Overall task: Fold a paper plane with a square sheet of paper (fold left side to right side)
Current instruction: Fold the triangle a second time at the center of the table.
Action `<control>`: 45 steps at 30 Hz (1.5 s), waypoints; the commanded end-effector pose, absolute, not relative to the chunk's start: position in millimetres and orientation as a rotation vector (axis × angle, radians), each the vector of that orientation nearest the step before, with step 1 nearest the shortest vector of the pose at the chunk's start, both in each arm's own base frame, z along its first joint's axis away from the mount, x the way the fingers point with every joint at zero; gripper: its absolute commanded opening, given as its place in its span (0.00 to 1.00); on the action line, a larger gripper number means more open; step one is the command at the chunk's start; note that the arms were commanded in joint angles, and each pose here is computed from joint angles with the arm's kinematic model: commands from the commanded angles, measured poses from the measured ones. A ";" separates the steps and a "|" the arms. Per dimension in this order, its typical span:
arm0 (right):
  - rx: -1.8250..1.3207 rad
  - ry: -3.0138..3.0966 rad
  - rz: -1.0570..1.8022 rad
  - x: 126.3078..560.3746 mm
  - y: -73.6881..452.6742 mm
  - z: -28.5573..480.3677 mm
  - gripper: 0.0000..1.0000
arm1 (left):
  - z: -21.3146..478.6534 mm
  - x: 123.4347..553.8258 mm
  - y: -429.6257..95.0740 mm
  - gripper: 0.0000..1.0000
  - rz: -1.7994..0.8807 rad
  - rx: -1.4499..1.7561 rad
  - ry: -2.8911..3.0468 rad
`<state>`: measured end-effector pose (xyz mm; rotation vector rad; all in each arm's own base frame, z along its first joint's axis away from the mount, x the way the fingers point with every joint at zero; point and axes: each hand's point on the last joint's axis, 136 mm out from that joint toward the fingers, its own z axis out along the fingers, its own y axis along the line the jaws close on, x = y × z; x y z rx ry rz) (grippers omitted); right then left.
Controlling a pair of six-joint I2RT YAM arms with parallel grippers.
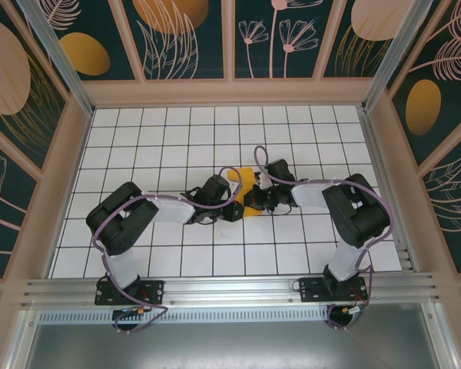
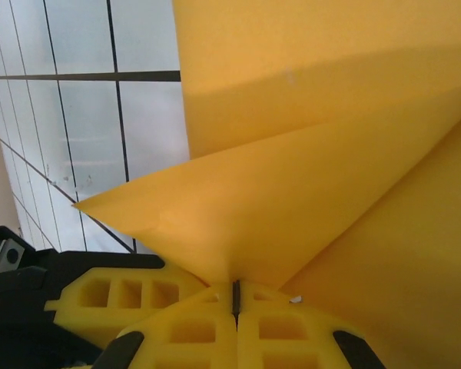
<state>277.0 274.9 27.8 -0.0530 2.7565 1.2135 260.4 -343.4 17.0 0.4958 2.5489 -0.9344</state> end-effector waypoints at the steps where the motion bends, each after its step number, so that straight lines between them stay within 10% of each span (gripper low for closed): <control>1: -0.068 2.730 1.215 286.8 283.0 31.5 0.00 | -10.7 243.2 -324.0 0.19 -0.844 0.499 2.663; 45: 0.106 2.788 0.850 362.1 201.9 -0.5 0.00 | -19.6 235.5 -314.4 0.18 -0.825 0.489 2.686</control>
